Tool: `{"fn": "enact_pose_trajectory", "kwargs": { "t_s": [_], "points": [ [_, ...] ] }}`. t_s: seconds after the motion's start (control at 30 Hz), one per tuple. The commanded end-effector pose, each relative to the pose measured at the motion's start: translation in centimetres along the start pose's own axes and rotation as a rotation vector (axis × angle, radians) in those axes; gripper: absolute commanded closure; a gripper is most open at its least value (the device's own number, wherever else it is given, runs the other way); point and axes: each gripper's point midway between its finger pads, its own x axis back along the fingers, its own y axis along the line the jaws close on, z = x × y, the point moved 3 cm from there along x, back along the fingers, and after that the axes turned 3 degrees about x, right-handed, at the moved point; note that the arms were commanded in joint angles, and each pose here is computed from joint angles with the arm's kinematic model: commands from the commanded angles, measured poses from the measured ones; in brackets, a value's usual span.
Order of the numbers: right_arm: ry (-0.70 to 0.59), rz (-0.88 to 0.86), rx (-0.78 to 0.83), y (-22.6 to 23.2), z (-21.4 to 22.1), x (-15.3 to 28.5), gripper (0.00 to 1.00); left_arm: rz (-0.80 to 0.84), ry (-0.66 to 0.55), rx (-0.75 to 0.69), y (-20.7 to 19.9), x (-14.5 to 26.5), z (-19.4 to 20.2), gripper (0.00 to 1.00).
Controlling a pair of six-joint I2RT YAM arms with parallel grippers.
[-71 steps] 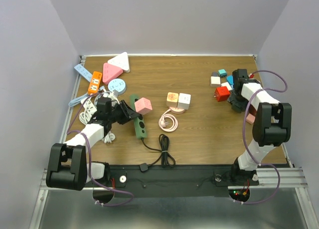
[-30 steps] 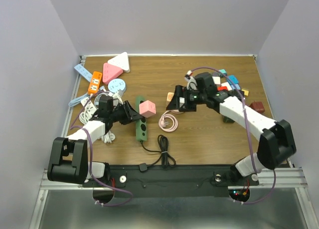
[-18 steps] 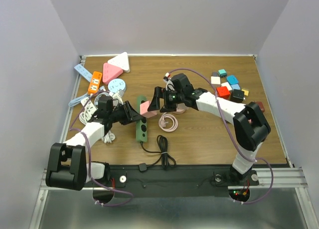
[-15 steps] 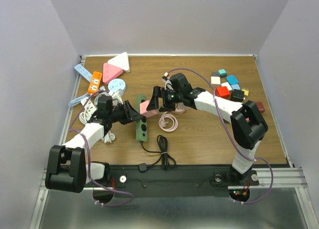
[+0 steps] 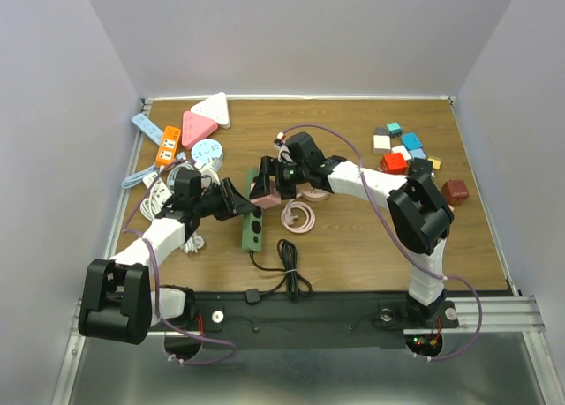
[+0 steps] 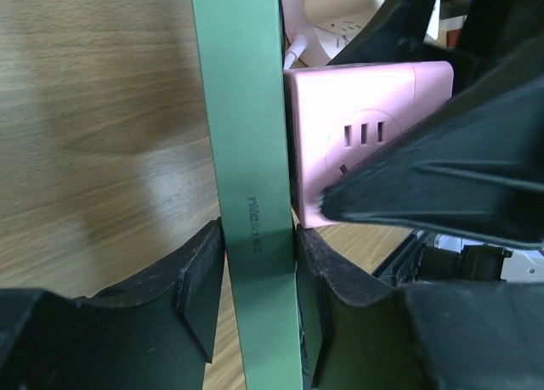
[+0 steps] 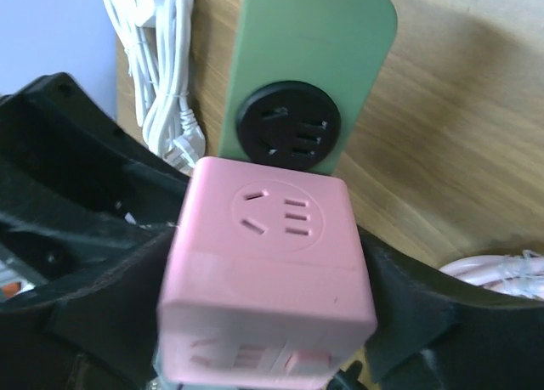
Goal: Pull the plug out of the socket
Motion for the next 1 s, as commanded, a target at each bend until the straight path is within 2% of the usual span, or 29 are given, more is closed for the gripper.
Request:
{"fn": "enact_pose_trajectory", "kwargs": {
  "t_s": [0.0, 0.07, 0.1, 0.13, 0.17, 0.2, 0.23, 0.27, 0.33, 0.43, 0.57, 0.8, 0.97],
  "points": [
    [-0.011, -0.057, 0.018, 1.8, -0.5, -0.5, 0.35, 0.116, -0.044, -0.069, -3.5, 0.9, -1.7, 1.00],
    [-0.019, -0.048, 0.015, 1.7, -0.7, -0.4, 0.55, 0.115, -0.043, -0.066, -3.4, 0.9, -1.6, 1.00],
    [-0.022, -0.044, 0.013, 1.7, -0.7, -0.4, 0.70, 0.109, -0.047, -0.063, -3.2, 0.9, -1.6, 1.00],
    [-0.031, -0.042, 0.015, 1.8, -0.9, -0.2, 0.77, 0.104, -0.048, -0.060, -3.1, 0.9, -1.5, 1.00],
    [-0.037, -0.040, 0.013, 1.8, -1.0, -0.2, 0.87, 0.099, -0.047, -0.057, -3.0, 0.8, -1.4, 0.87],
    [-0.038, -0.038, 0.011, 1.8, -1.0, -0.2, 0.90, 0.097, -0.048, -0.057, -2.9, 0.8, -1.3, 0.87],
    [-0.041, -0.037, 0.009, 1.8, -1.1, -0.2, 0.90, 0.094, -0.047, -0.055, -2.8, 0.8, -1.3, 0.67],
    [-0.051, -0.030, 0.005, 1.8, -1.3, -0.2, 0.90, 0.090, -0.044, -0.052, -2.5, 0.8, -1.1, 0.58],
    [-0.055, -0.028, -0.011, 1.9, -1.4, -0.2, 0.96, 0.083, -0.048, -0.051, -2.4, 0.8, -0.9, 0.44],
    [-0.067, -0.025, -0.031, 2.1, -1.9, -0.4, 1.00, 0.058, -0.064, -0.048, -2.0, 0.9, -0.8, 0.36],
    [-0.074, -0.031, -0.046, 2.5, -2.2, -0.4, 1.00, 0.042, -0.076, -0.051, -1.7, 1.0, -0.7, 0.30],
    [-0.057, -0.075, -0.076, 3.6, -2.6, -0.3, 0.99, -0.060, -0.047, -0.039, -0.1, -0.1, -0.1, 0.30],
    [-0.053, -0.107, -0.085, 4.8, -2.8, 0.3, 1.00, -0.056, -0.011, -0.079, -0.7, -0.9, 0.6, 0.30]
  ]
}}
